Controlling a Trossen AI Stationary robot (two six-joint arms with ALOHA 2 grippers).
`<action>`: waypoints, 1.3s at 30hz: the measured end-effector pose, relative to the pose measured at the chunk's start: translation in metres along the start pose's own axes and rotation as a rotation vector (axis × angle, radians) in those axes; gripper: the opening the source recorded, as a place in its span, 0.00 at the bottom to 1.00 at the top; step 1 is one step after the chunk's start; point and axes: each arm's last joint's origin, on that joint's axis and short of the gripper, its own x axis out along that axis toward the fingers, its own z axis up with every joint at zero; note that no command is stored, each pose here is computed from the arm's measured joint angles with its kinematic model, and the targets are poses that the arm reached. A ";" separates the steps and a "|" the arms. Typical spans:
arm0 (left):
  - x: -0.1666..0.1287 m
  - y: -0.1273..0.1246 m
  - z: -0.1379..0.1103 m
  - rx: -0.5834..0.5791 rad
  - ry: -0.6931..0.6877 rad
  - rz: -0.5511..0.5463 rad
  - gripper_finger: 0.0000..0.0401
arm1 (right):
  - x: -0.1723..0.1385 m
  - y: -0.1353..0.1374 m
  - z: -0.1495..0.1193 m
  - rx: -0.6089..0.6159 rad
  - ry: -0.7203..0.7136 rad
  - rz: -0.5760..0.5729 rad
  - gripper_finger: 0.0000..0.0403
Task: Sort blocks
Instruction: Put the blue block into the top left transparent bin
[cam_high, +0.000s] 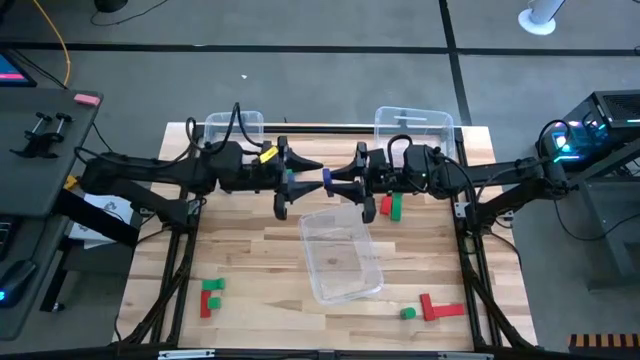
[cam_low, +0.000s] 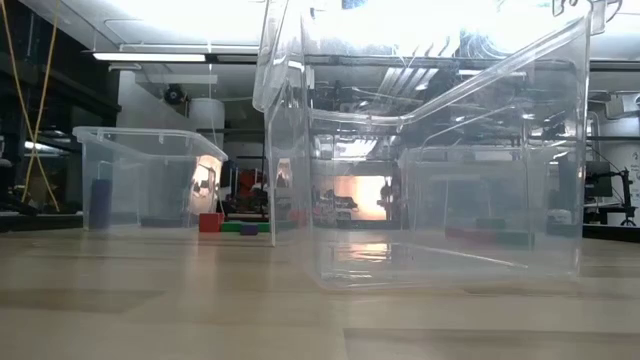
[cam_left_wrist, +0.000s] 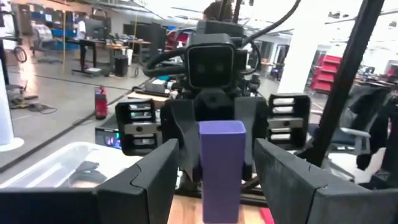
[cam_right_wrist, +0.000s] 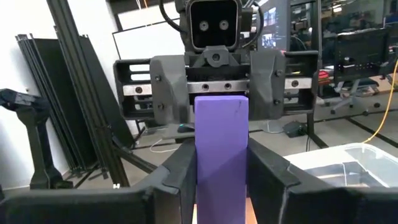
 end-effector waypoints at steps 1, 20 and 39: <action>0.002 0.000 0.000 -0.001 -0.007 -0.008 0.49 | 0.000 0.000 0.000 0.000 0.000 0.000 0.25; 0.018 -0.004 -0.008 0.020 -0.057 -0.060 0.49 | 0.000 0.001 0.001 -0.001 -0.012 0.007 0.25; 0.016 -0.004 -0.005 0.016 -0.069 -0.035 0.18 | 0.000 0.001 0.002 -0.004 -0.020 0.001 0.26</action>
